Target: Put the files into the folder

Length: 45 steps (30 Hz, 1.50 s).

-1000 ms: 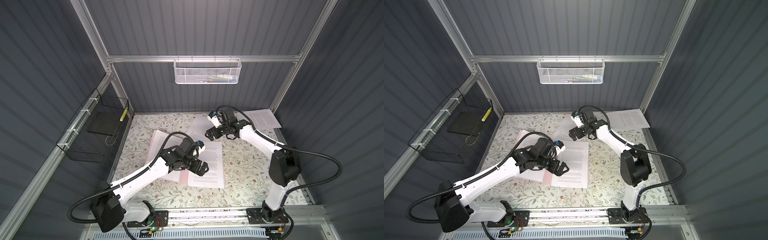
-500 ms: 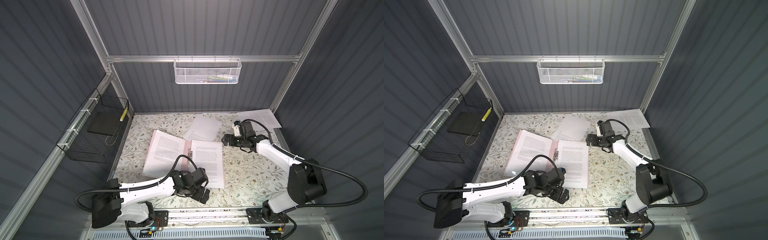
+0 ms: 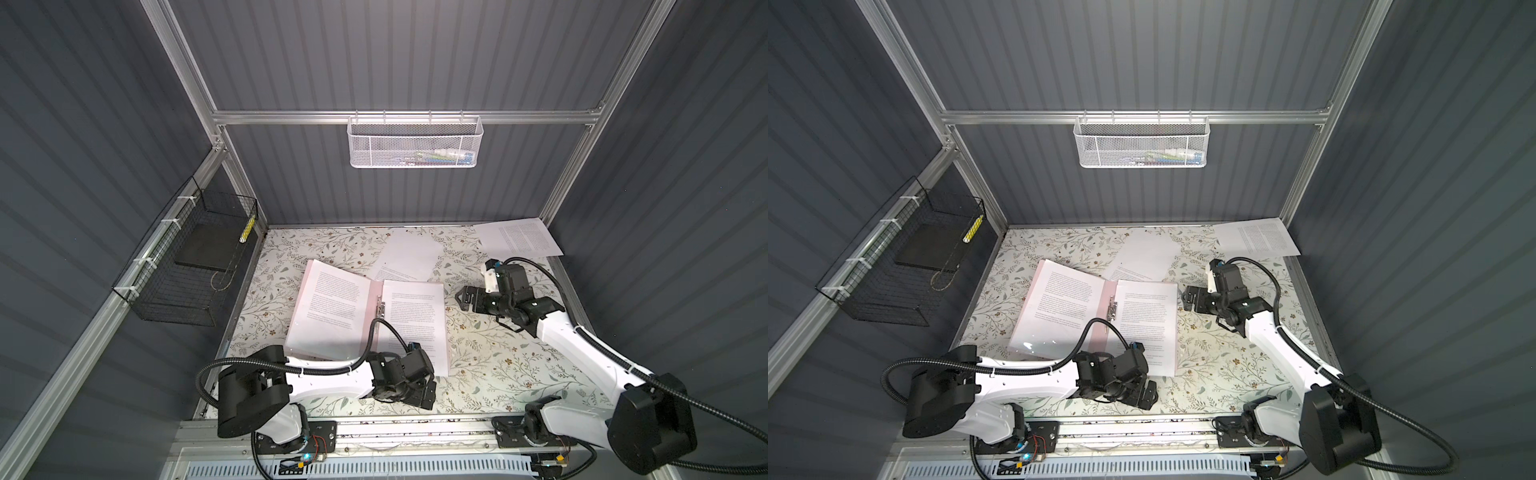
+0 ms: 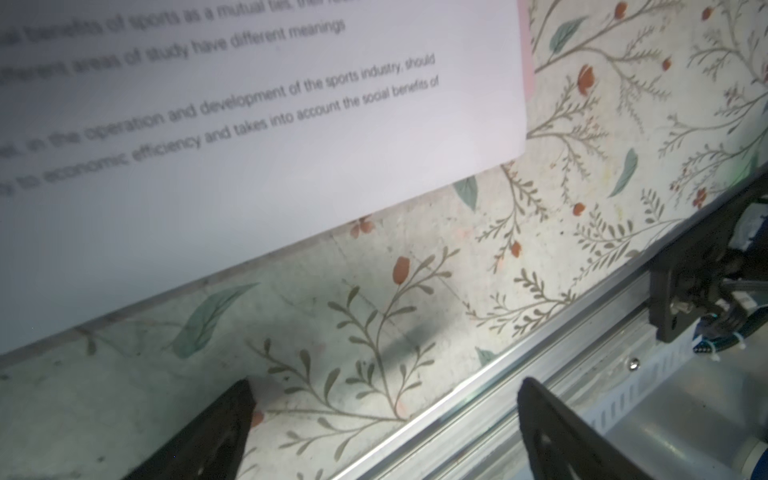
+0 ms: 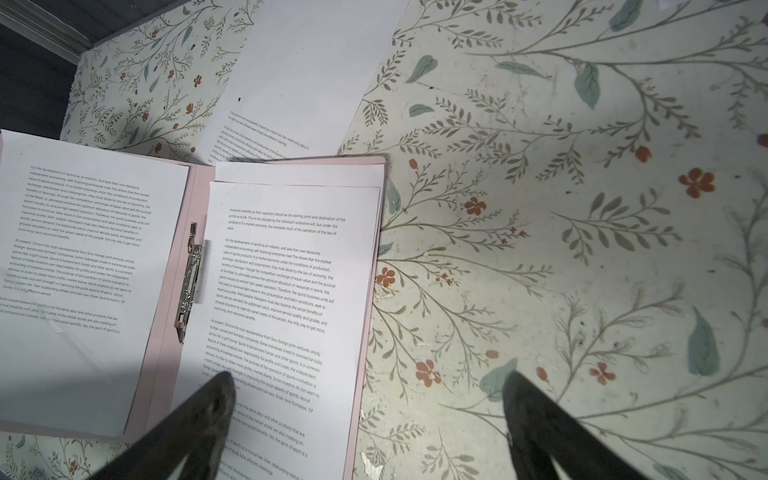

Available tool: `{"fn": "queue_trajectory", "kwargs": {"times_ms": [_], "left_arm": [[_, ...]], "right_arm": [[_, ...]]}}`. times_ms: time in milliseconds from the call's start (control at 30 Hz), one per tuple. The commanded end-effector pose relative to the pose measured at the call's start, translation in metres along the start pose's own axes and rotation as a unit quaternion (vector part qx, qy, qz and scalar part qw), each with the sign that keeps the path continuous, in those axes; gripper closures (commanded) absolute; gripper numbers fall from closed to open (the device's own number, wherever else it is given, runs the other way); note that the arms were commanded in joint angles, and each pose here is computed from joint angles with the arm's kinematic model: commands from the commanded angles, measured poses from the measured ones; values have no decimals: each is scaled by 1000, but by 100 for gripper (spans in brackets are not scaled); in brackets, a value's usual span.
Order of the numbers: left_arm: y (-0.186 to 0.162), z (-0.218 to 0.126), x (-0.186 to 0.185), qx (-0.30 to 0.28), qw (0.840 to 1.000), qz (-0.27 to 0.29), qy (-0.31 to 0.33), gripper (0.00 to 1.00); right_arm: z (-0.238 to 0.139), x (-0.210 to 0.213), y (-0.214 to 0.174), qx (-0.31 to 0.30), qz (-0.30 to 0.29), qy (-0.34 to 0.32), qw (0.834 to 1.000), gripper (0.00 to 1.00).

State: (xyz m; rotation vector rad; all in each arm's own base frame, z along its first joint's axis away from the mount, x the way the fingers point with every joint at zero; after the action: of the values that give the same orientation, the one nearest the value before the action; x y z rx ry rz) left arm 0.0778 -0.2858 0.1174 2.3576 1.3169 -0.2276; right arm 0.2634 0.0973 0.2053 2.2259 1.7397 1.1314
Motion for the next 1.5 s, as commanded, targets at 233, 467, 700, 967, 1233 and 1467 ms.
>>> {"fn": "queue_trajectory", "kwargs": {"times_ms": [233, 467, 700, 967, 1233, 1467], "left_arm": [[9, 25, 9, -8, 995, -39, 91, 0], [15, 29, 14, -10, 993, -49, 104, 0], [19, 31, 17, -14, 992, -60, 109, 0], [23, 34, 20, -15, 992, -65, 108, 0], [28, 37, 20, -15, 993, -62, 104, 0], [28, 38, 24, -13, 992, -66, 103, 0]], "right_arm": [[-10, -19, -15, 20, 28, 2, 999, 1], [-7, -25, -19, 29, 39, 7, 999, 1], [-2, -28, -22, 40, 43, 3, 998, 1], [5, -30, -25, 56, 52, 6, 997, 1], [2, -28, -23, 53, 59, 10, 997, 1], [2, -30, -24, 55, 64, 9, 996, 1]]}}
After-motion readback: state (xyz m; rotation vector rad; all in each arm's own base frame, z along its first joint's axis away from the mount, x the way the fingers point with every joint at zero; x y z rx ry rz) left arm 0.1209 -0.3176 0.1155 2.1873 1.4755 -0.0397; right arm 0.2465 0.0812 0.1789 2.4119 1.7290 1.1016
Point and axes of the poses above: each gripper's point midway between its finger pads, its own z axis out along the fingers, its own x axis along the line the jaws close on, y = z × x, the point moved 9 cm from there along -z, back along the fingers, and after that the axes turned 12 degrees about z, right-handed, at the moved point
